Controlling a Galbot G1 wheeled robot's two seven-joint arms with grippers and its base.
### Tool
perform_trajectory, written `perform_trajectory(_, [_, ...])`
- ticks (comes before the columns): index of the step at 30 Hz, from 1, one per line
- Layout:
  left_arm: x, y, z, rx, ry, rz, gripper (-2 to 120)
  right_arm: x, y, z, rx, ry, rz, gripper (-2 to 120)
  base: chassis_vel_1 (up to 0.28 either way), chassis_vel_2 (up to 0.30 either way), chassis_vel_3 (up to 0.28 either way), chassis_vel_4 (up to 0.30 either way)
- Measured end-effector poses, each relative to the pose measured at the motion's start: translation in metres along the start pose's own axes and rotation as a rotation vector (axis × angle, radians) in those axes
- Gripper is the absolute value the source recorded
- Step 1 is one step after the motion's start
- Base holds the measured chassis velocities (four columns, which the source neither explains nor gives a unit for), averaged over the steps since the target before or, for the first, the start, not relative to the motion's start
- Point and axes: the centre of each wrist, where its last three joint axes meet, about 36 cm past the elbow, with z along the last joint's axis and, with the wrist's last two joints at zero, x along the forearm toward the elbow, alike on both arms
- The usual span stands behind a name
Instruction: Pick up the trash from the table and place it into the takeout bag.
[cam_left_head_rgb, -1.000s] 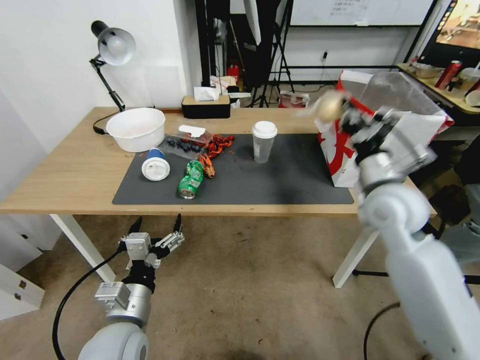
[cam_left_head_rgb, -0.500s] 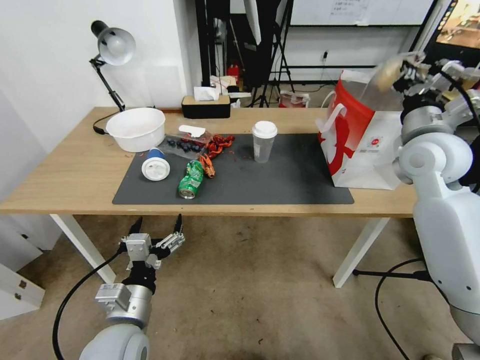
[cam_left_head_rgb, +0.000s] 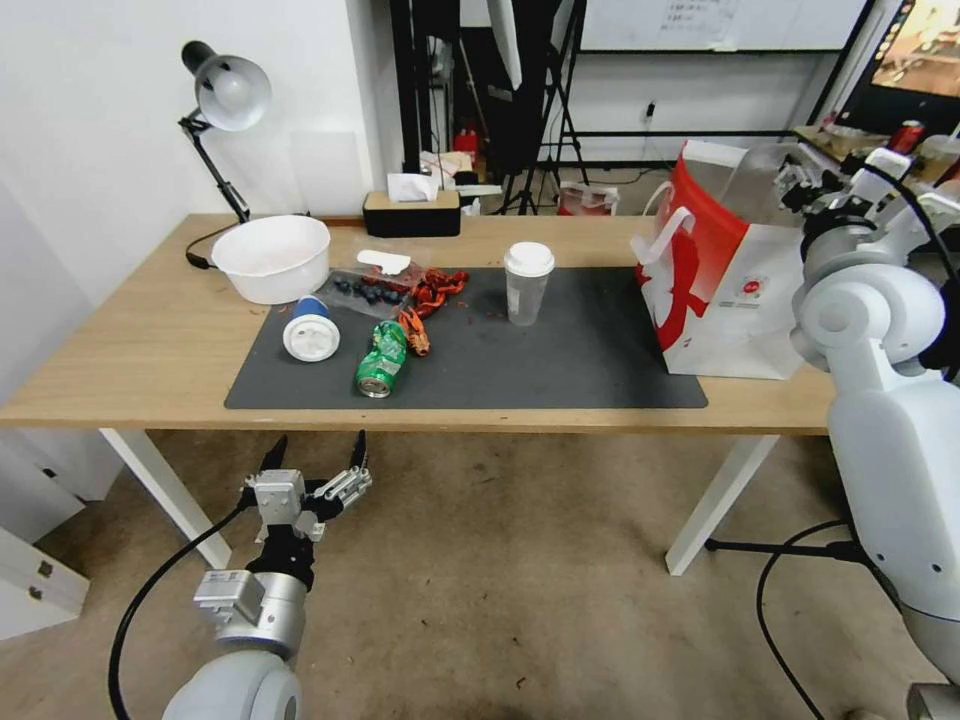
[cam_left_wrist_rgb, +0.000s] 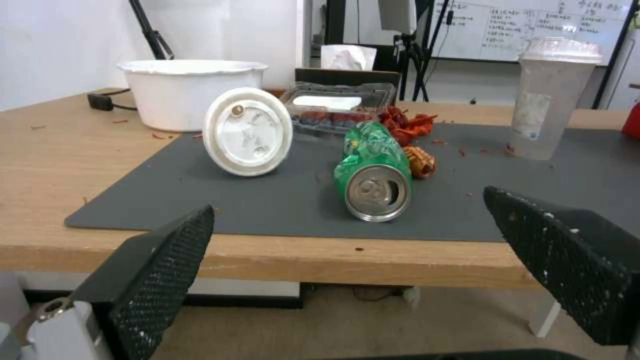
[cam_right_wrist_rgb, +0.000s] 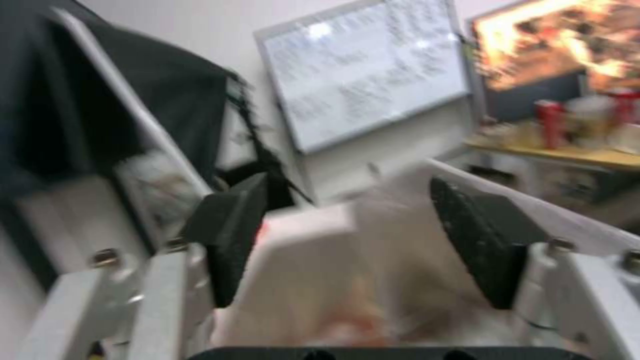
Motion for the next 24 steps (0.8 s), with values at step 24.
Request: perform_trajectory(24, [-0.002, 0.002, 0.002, 0.000, -0.011, -0.005, 100, 0.201, 0.002, 0.145, 0.242, -0.026, -0.406, 100, 0.000, 0.000, 0.000, 0.000])
